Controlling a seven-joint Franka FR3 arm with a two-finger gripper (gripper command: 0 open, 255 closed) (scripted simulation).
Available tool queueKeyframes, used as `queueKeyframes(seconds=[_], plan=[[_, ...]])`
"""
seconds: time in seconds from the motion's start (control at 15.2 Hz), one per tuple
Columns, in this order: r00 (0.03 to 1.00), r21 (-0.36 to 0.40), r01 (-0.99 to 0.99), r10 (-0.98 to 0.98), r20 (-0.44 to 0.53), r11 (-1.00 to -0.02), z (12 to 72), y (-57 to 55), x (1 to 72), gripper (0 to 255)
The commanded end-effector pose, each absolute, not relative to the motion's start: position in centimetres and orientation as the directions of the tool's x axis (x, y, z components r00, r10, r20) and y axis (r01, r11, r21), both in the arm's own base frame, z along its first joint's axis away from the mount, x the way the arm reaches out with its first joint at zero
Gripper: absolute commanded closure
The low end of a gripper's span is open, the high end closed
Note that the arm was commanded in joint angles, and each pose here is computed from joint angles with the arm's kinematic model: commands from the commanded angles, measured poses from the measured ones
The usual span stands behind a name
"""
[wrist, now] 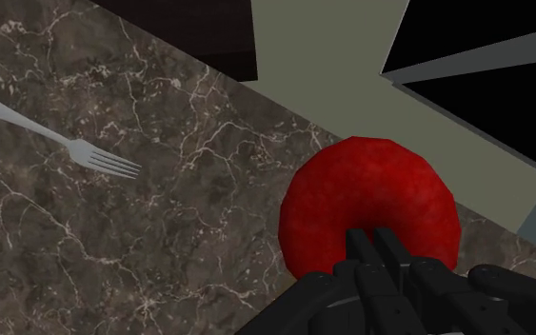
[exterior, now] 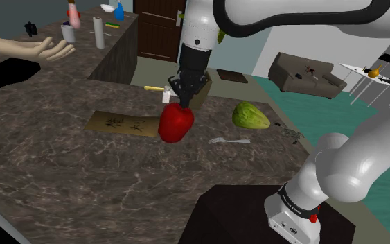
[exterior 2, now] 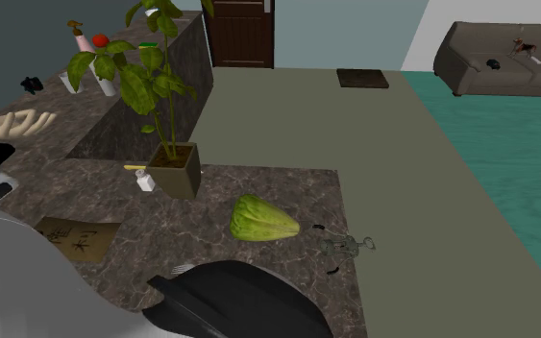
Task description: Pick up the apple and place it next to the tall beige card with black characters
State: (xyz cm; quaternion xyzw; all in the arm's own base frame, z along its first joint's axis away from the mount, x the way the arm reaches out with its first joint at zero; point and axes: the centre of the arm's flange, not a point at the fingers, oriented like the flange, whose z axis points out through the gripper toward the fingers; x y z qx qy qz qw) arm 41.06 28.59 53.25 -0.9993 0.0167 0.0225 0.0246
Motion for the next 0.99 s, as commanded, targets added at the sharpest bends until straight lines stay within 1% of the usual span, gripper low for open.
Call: queueKeyframes(seconds=[0.0, 0.92], plan=[[0.998, -0.049, -0.035, -0.032, -0.045, -0.998, 52.2, 28.6, 41.0, 255], [0.998, -0.049, -0.035, -0.032, -0.045, -0.998, 44.8, 28.6, 41.0, 255]])
